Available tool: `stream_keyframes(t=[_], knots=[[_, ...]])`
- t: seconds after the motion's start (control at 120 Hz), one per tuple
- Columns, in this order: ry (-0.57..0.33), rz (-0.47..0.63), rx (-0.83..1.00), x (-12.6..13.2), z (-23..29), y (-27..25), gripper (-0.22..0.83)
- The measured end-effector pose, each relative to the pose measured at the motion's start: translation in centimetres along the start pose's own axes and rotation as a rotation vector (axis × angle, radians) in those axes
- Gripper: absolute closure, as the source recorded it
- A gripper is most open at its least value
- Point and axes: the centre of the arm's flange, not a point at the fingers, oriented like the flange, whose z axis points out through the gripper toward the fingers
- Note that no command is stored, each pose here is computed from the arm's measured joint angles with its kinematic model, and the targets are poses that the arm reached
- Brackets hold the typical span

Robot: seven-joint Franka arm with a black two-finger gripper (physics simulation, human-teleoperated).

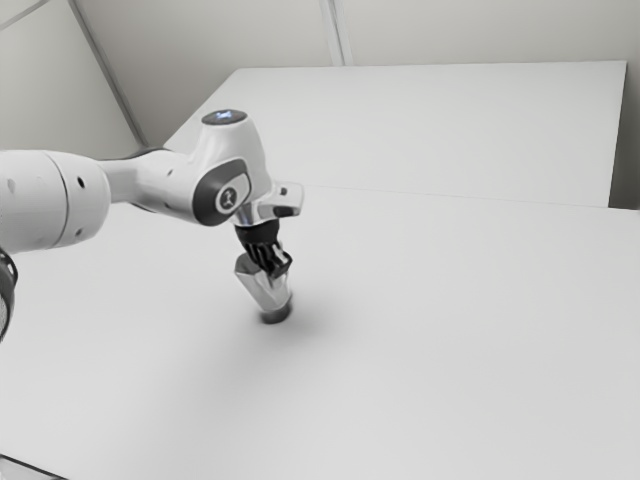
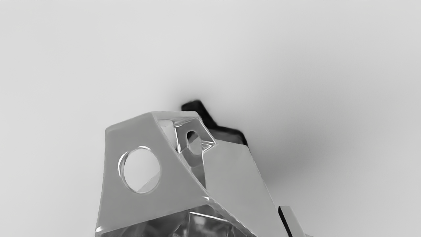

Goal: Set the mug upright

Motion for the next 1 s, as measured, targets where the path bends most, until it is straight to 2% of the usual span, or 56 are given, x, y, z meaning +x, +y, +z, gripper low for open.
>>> stream_keyframes(t=[0.525, 0.775, 1.0], knots=[[0.026, -0.025, 0.040, 1.2, 1.8, -0.2, 0.72], [0.050, -0.047, 0.033, 1.1, 0.4, -0.2, 0.34], [0.150, -0.096, 0.054, 2.5, -7.9, -2.3, 0.17]])
